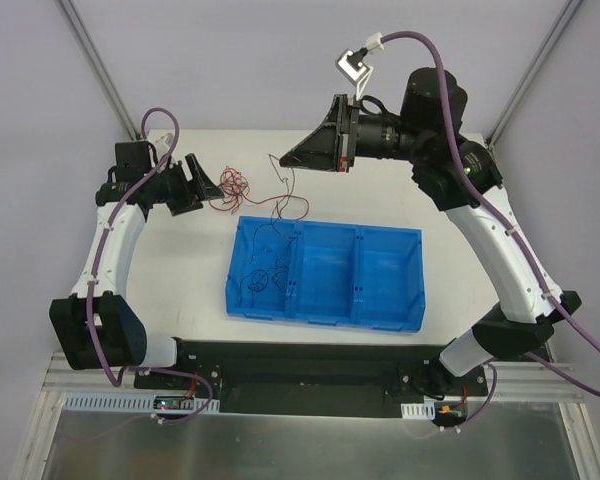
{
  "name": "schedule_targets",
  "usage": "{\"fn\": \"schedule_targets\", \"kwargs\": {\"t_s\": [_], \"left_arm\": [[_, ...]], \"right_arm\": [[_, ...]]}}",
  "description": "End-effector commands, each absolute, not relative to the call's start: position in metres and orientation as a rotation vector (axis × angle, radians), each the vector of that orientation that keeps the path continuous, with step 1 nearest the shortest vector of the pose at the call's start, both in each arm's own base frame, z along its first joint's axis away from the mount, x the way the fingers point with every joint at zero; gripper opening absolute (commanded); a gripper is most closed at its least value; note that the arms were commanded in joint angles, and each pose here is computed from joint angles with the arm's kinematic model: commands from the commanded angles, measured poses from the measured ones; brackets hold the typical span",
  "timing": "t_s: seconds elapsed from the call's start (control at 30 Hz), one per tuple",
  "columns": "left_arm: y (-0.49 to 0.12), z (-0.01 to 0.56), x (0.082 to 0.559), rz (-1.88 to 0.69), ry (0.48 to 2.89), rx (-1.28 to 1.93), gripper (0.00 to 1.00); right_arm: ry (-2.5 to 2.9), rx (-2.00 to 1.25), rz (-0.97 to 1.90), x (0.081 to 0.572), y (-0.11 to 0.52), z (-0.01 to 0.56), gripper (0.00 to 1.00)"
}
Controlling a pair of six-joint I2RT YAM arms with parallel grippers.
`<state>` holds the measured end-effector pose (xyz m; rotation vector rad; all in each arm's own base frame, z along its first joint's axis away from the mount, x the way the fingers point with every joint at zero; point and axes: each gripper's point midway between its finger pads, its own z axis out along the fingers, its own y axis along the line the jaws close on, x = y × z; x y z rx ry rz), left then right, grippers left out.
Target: Untangle the cables
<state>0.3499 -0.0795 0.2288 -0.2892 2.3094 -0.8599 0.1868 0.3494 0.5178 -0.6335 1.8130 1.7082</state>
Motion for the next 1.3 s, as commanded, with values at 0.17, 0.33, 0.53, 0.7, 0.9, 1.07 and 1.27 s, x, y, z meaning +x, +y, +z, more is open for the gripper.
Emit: {"fn": "schedule_targets", "kwargs": {"t_s": [0.17, 0.33, 0.53, 0.7, 0.9, 1.07, 1.27], "left_arm": [[-0.082, 0.228, 0.342, -0.837, 2.325, -0.226, 0.72], [-0.08, 0.228, 0.347, -0.826, 2.33, -0.209, 0.72], [-0.08, 0.226, 0.352, -0.835, 2.34, -0.21, 0.72], [-0.082, 0.225, 0.354, -0.859, 2.348, -0.219, 0.72], [-0.085, 0.222, 0.359, -0.896, 2.361, -0.237, 0.72], [-0.087, 0.223, 0.365, -0.917, 2.362, -0.241, 0.71], [-0.088, 0.218, 0.367, -0.929, 2.376, -0.256, 0.71]], "right_arm": [[1.707, -0.653, 1.707, 0.196, 0.361, 0.533, 0.01], [1.819, -0.639, 1.671, 0.211, 0.373, 0.487, 0.0], [2.004, -0.613, 1.581, 0.229, 0.381, 0.41, 0.0], [2.186, -0.577, 1.413, 0.245, 0.377, 0.352, 0.0], [2.48, -0.653, 1.231, 0.251, 0.39, 0.265, 0.0], [2.653, -0.782, 1.119, 0.236, 0.409, 0.211, 0.0], [2.786, -0.908, 0.875, 0.23, 0.406, 0.175, 0.0]]}}
